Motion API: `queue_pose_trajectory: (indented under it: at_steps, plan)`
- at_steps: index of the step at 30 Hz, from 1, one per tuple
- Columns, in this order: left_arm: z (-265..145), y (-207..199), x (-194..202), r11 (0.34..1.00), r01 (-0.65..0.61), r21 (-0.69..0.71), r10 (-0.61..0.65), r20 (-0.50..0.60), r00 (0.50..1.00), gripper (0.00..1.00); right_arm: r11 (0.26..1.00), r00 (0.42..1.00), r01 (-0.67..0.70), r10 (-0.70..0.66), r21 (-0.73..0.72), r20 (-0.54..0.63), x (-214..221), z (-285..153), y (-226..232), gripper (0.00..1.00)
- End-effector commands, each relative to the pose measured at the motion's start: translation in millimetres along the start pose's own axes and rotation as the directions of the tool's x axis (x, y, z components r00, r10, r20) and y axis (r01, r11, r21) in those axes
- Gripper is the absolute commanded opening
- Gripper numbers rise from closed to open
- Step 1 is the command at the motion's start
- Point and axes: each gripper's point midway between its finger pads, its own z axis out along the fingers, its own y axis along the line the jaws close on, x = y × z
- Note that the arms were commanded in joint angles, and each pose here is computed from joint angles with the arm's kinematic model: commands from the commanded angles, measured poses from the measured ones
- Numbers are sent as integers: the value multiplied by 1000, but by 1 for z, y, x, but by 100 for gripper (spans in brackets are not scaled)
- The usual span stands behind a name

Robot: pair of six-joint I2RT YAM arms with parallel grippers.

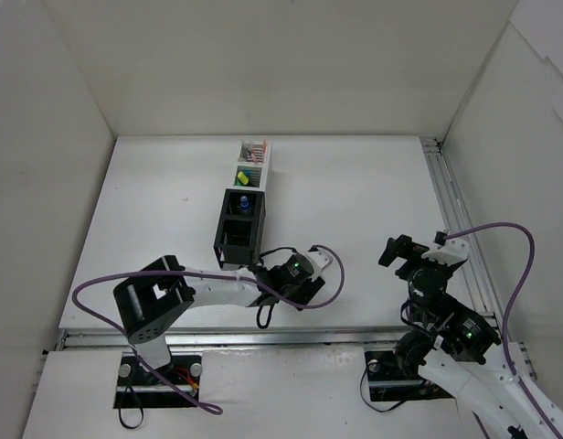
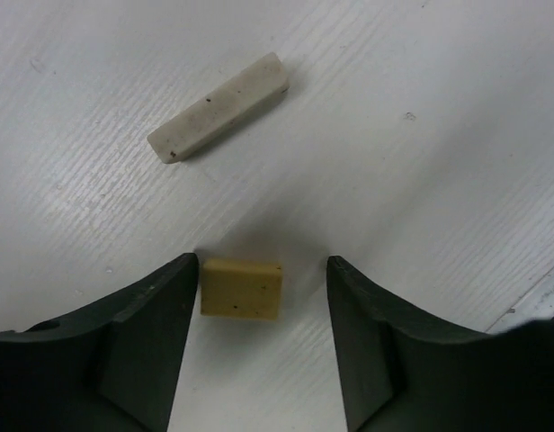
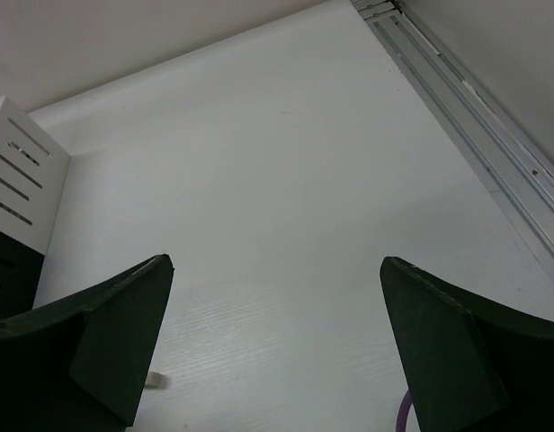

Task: Sort the stationery into containers
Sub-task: Pick up the stationery from the center of the board, then place the stationery in the storage box.

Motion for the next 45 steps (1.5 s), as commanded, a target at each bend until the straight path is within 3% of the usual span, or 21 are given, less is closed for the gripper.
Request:
queue_pose_trajectory:
  at_steps: [1, 3, 13, 16, 20, 26, 32, 38, 42, 45]
  plan:
    - [-2, 1, 8, 998, 32, 46, -32, -9, 999, 52, 998, 998, -45, 43, 45, 44, -15, 1, -4, 98]
    - [-3, 2, 9, 999, 33, 38, -33, -9, 999, 44, 998, 998, -45, 43, 42, 44, -15, 1, -3, 98]
    - [-10, 14, 13, 998, 64, -23, -65, -3, 998, 27, 999, 999, -34, 33, 37, 27, -13, 2, 0, 98]
    - [-26, 16, -13, 998, 57, -29, -55, 77, 996, 27, 1000, 1000, 12, -12, -14, -7, -10, 3, 11, 98]
    - [-65, 20, -58, 999, 34, -24, -28, 209, 977, 27, 969, 980, 162, -180, -187, -82, 4, 0, 39, 98]
    - [-139, 67, -117, 987, 58, -151, 9, 410, 912, 25, 902, 924, 278, -345, -329, -164, 34, 4, 67, 98]
    - [-173, 149, -120, 942, 190, -277, -38, 472, 881, 25, 777, 831, 364, -520, -514, -197, 71, 11, 104, 98]
    - [-170, 204, -103, 895, 281, -346, -105, 449, 887, 25, 682, 778, 370, -598, -631, -190, 97, 21, 141, 98]
    - [-160, 212, -90, 885, 317, -340, -159, 420, 893, 26, 623, 724, 396, -664, -674, -188, 120, 32, 152, 98]
    - [-152, 214, -80, 886, 334, -320, -186, 415, 891, 35, 561, 684, 388, -707, -731, -179, 141, 35, 165, 98]
